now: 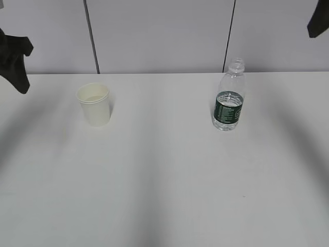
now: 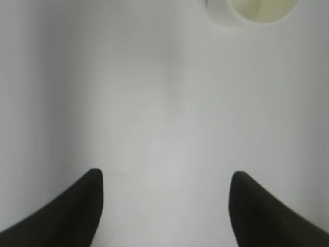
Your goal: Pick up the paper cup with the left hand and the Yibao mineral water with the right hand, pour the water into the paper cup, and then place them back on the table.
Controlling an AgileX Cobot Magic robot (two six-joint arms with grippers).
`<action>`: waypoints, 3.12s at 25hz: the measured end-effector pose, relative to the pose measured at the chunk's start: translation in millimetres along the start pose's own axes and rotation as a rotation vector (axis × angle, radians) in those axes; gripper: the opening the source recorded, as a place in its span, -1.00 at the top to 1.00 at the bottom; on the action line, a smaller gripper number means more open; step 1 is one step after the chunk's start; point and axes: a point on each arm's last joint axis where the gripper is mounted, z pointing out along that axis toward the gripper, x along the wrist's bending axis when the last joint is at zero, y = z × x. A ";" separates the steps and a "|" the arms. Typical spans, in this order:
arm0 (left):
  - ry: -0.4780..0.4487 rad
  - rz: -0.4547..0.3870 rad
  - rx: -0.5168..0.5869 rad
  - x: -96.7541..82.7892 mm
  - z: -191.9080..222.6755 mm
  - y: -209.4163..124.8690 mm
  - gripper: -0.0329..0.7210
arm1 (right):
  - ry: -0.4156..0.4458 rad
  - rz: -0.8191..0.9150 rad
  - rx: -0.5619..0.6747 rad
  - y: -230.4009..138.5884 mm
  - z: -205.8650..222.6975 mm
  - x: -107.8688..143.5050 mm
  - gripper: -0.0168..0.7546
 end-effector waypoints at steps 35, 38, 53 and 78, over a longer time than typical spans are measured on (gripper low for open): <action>-0.004 0.019 -0.334 32.4 -55.4 -276.1 -0.32 | 0.015 -0.023 -0.111 -243.1 -51.9 -22.3 -0.56; -0.016 0.021 -0.448 35.1 -60.8 -300.7 -0.32 | 0.016 -0.031 -0.156 -263.5 -53.0 -24.4 -0.56; -0.064 0.033 -0.717 39.8 -58.0 -356.5 -0.32 | -0.022 -0.090 -0.434 -330.4 -44.2 -36.0 -0.56; -0.057 0.045 -0.836 39.7 -54.4 -343.1 -0.26 | -0.036 -0.102 -0.508 -331.6 -41.0 -37.6 -0.56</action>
